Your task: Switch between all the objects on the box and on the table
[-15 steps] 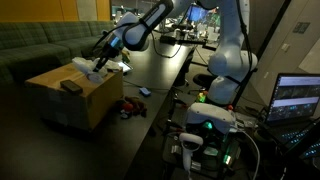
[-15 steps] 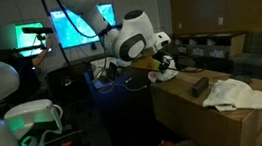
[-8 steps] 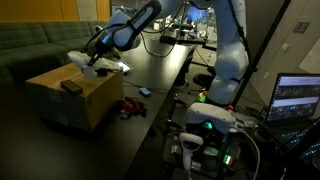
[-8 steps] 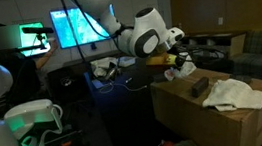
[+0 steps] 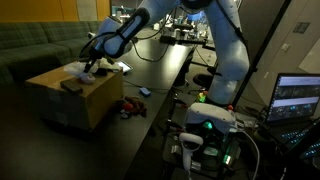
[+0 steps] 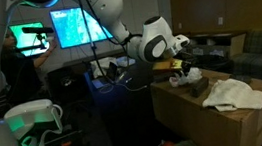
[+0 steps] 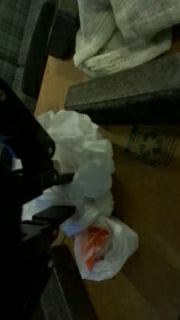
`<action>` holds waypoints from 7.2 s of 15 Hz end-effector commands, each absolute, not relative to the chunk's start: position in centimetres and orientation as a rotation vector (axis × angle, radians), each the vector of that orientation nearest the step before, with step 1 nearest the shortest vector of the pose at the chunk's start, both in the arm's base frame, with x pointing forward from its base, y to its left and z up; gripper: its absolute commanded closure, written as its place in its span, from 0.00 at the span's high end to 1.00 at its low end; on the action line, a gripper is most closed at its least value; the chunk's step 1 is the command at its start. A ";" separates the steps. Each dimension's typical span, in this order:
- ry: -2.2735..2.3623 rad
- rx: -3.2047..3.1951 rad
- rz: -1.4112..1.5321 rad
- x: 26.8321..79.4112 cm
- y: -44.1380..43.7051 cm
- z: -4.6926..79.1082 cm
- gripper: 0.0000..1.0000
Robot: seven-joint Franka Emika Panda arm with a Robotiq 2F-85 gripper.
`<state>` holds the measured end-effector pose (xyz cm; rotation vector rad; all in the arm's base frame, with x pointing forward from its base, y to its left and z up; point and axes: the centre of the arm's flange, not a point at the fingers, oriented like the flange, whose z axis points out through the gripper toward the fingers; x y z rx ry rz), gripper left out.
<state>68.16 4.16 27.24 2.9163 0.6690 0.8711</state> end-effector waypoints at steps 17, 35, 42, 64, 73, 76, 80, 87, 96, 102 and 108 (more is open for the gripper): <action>0.536 2.922 0.974 65.8 14.5 31.1 1.00; 0.276 3.063 0.836 65.1 19.6 23.7 1.00; 0.264 3.060 0.825 65.7 19.2 22.6 1.00; 0.868 2.995 0.715 56.4 17.4 29.5 0.32; 1.200 2.961 0.317 47.4 16.9 20.7 0.32; 1.262 2.922 0.178 45.6 17.1 15.5 0.32; 1.279 2.835 0.119 45.5 16.7 9.6 0.32; 1.153 2.769 0.184 47.9 16.9 3.1 0.32; 1.040 2.690 0.217 49.4 13.9 1.0 0.90; 1.073 2.709 0.160 48.1 11.3 4.1 1.00; 1.175 2.784 0.045 44.9 6.0 12.4 1.00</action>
